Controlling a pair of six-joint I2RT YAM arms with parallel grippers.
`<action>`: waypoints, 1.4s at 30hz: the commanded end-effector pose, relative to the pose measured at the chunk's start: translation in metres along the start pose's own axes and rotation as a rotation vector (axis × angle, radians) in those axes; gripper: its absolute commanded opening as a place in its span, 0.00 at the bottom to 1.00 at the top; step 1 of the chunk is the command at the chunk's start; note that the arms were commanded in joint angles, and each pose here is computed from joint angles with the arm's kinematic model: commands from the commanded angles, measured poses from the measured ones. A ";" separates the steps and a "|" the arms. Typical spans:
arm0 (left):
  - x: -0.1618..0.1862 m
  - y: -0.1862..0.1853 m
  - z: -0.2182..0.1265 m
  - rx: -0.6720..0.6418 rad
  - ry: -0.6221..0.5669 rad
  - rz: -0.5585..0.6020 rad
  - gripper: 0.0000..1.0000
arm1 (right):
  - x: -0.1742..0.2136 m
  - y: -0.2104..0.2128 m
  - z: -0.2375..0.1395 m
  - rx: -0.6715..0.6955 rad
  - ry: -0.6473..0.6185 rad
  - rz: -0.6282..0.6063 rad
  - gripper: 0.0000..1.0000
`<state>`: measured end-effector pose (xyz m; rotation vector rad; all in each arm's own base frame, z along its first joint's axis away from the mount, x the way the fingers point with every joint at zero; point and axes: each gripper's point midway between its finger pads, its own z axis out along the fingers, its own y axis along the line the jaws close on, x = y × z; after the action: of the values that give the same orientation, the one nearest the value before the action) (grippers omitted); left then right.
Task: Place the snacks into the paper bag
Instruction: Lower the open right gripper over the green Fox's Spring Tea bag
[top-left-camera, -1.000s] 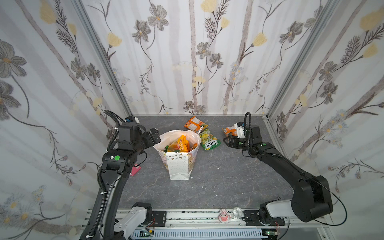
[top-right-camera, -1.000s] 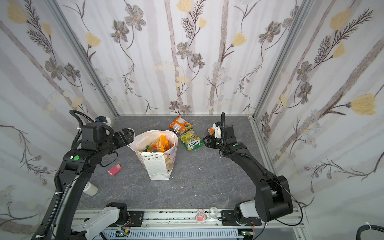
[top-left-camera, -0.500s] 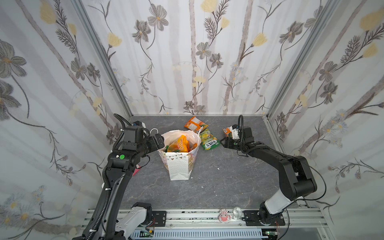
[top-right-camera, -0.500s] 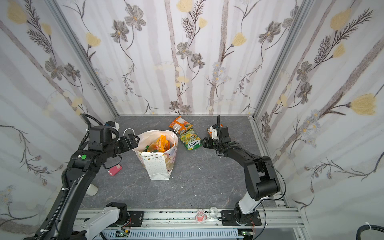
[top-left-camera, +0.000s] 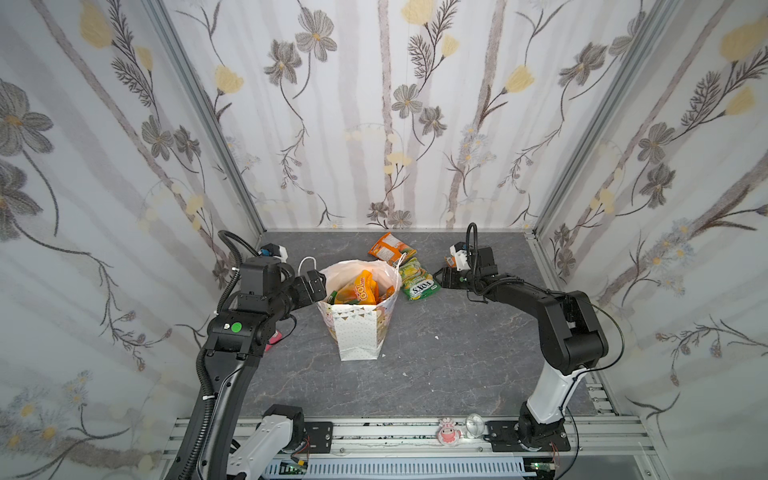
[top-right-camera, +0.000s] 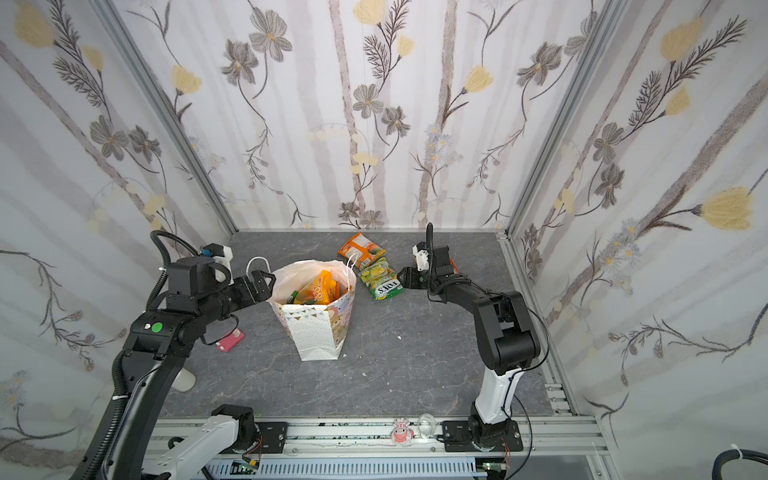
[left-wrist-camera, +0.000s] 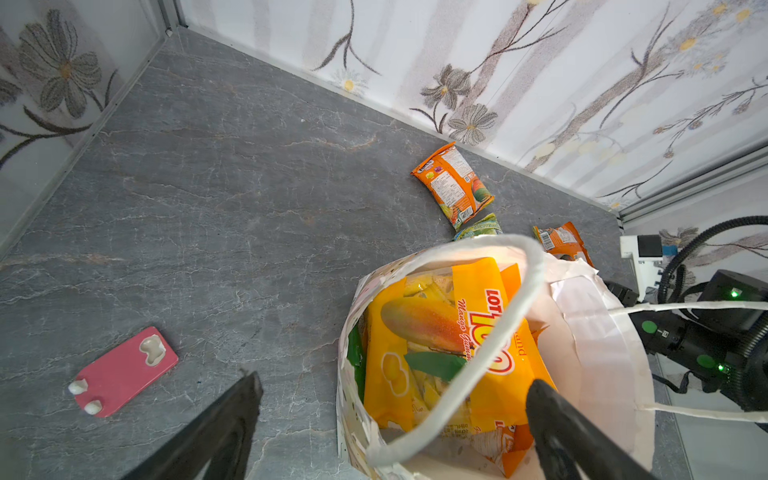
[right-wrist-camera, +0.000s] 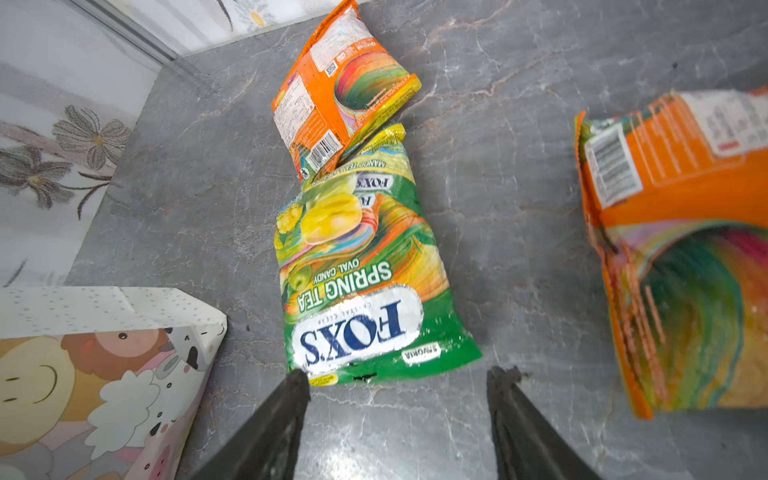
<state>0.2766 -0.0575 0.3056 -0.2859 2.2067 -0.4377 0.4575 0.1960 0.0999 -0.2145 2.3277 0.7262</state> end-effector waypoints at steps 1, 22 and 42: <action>0.000 -0.001 0.001 0.011 -0.004 -0.009 1.00 | -0.003 0.002 0.007 -0.028 0.016 -0.075 0.68; 0.006 -0.001 -0.006 0.017 0.000 -0.032 1.00 | 0.018 -0.014 0.050 -0.069 0.090 0.000 0.68; 0.012 -0.004 -0.003 0.047 0.018 -0.052 1.00 | 0.040 -0.022 0.061 -0.067 0.114 0.035 0.49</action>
<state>0.2664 -0.0629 0.2988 -0.3157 2.2168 -0.5046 0.4753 0.2128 0.0328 -0.2751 2.3950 0.8122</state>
